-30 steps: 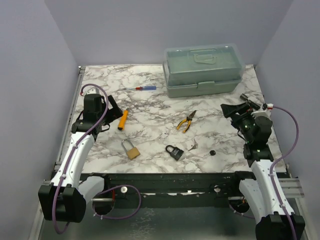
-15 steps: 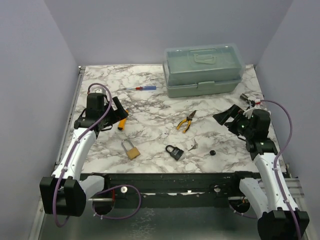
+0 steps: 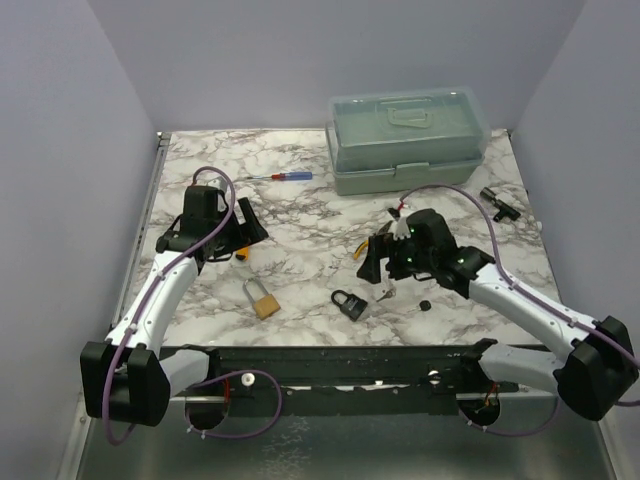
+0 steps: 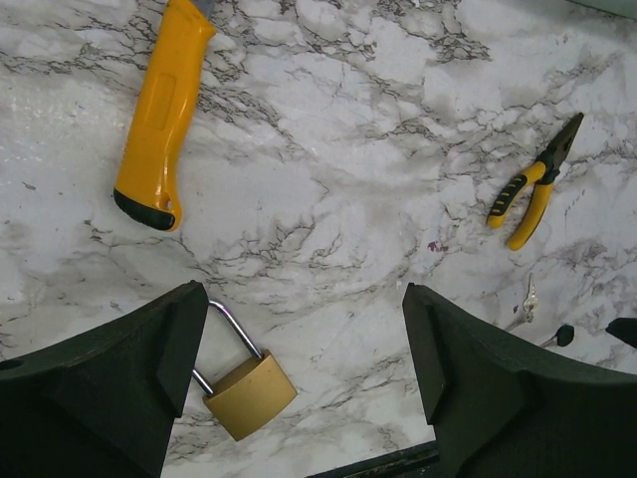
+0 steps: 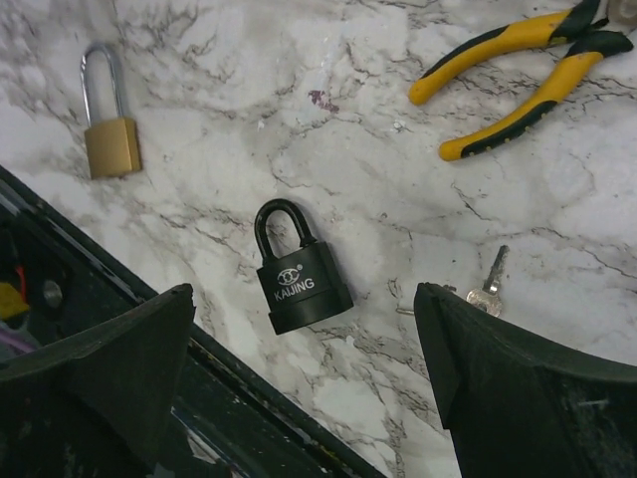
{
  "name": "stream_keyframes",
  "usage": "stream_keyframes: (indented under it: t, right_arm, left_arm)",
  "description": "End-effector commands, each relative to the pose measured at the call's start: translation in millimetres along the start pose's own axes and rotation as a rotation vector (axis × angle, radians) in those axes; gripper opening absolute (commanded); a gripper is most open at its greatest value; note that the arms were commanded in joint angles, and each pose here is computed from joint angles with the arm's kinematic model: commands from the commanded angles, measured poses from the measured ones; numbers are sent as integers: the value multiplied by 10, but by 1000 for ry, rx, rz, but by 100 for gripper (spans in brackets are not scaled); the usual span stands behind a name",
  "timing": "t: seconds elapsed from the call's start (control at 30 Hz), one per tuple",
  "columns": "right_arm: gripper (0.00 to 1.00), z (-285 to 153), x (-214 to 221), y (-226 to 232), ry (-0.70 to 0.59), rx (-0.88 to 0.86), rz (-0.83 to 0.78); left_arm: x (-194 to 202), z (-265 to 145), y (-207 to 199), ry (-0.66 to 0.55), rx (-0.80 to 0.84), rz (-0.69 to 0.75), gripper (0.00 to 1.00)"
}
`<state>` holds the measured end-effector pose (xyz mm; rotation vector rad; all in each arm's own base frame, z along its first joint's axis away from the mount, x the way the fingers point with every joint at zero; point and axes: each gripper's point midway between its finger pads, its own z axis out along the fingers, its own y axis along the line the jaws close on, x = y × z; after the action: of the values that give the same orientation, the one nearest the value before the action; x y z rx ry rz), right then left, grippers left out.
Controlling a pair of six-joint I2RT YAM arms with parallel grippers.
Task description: Unlock with the key
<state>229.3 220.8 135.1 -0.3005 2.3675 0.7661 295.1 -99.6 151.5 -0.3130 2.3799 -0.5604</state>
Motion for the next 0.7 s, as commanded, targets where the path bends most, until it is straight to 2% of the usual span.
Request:
stream_keyframes:
  t: [0.0,0.2,0.47,0.67]
  right_arm:
    - [98,101,111,111,64,9,-209]
    - [98,317,531,376,218,-31,-349]
    - [98,439,781,303,298,14,-334]
    - [92,545,997,250,381,54,-329]
  left_arm:
    - [-30,-59,-112,-6,28,45,86]
    - [-31,-60,-111,-9,23,52,86]
    - [-28,-53,-119,-6,23,58,86]
    - [-35,-44,-111,-6,19,58,86]
